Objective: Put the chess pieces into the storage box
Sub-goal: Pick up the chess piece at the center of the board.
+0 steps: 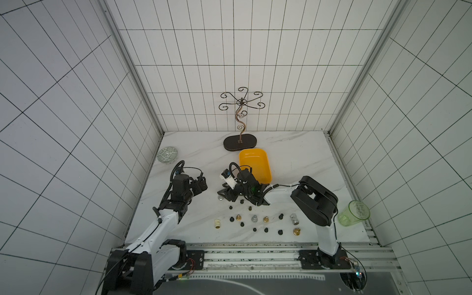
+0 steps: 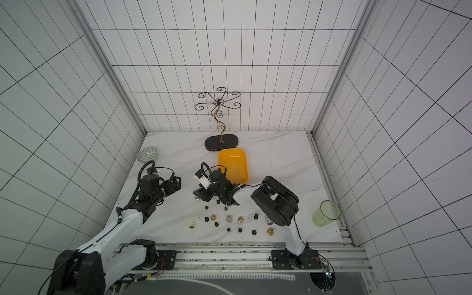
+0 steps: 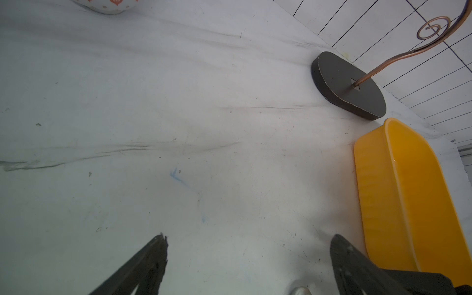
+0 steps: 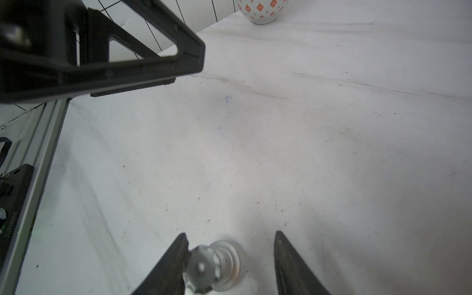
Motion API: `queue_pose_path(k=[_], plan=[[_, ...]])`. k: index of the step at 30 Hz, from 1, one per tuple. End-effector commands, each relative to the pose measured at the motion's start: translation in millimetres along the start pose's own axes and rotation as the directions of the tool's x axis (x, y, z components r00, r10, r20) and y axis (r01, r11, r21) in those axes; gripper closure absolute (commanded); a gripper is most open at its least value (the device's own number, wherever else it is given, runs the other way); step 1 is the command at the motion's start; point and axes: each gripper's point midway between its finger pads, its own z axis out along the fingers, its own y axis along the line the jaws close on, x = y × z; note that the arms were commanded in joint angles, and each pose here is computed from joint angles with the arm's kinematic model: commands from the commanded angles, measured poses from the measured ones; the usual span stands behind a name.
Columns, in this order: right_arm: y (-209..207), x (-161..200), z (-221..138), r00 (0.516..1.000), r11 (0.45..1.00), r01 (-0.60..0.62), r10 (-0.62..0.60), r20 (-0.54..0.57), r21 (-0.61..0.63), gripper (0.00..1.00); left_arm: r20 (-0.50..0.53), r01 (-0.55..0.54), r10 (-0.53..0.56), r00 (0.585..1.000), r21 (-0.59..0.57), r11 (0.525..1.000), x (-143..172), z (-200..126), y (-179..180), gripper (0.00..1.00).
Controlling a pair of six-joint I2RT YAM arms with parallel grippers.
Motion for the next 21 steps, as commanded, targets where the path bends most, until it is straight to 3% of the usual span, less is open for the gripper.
queue_pose_path(k=[1, 11, 21], plan=[[9, -34, 9, 0.997, 0.999, 0.042, -0.041, 0.069, -0.020, 0.51, 0.014, 0.006, -0.007, 1.000, 0.027, 1.000, -9, -1, -8, 0.02], [8, -37, 9, 0.996, 0.999, 0.045, -0.043, 0.078, -0.017, 0.74, 0.001, 0.001, -0.001, 1.000, 0.022, 1.000, -7, 0, -6, 0.02], [12, -55, -3, 0.993, 0.999, 0.047, -0.045, 0.113, -0.022, 0.82, 0.001, -0.004, 0.004, 1.000, 0.022, 1.000, -8, 0, -7, 0.02]])
